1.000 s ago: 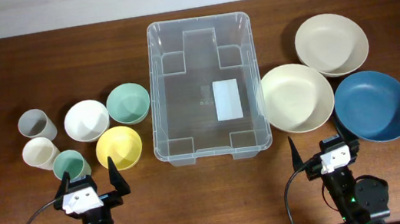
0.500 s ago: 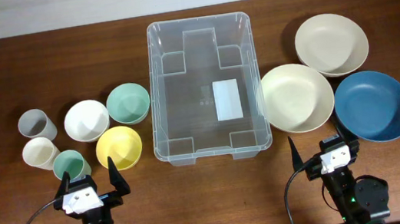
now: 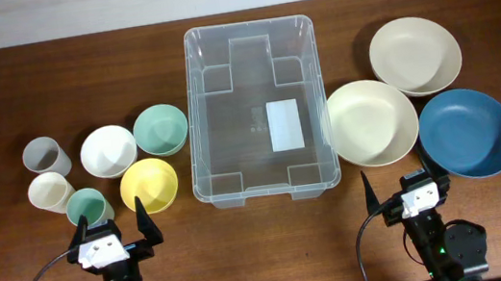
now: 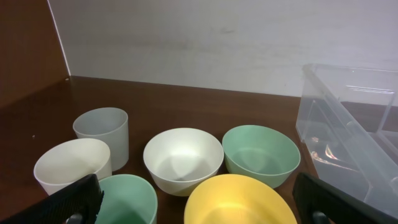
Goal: Pack container
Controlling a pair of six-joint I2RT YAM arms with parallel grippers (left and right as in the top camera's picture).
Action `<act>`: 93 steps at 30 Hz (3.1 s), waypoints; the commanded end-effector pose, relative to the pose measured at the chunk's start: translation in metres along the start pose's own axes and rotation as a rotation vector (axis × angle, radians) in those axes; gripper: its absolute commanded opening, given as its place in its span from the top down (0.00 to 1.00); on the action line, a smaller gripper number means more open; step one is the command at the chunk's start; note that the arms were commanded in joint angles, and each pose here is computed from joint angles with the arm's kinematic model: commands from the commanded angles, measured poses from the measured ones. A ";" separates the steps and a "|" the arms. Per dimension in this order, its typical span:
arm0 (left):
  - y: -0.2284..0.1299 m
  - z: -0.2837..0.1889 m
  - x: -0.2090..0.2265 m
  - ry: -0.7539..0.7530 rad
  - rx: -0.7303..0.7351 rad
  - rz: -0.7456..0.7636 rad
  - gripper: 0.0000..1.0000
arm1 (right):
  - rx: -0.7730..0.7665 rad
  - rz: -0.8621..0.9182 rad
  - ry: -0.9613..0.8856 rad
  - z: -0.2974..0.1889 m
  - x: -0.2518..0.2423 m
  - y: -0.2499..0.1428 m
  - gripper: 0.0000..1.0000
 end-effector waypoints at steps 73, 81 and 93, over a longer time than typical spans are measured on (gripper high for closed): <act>-0.001 0.000 0.000 0.006 -0.001 0.012 0.00 | 0.212 0.169 -0.293 0.036 -0.065 0.134 0.01; -0.001 0.000 0.000 0.006 -0.001 0.012 0.00 | 0.232 0.250 -0.205 0.037 -0.056 0.131 0.01; -0.001 0.000 0.000 0.006 -0.001 0.012 0.00 | 0.383 0.876 -0.756 -0.017 -0.190 0.098 0.01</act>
Point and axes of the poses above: each gripper's point midway between its finger pads, its own z axis out along the fingers, its own x axis along the line the jaws close on, y = z × x, the point moved 8 cm from there along -z, back along the fingers, and after that the axes turned 12 degrees about z, right-handed, at the moved point
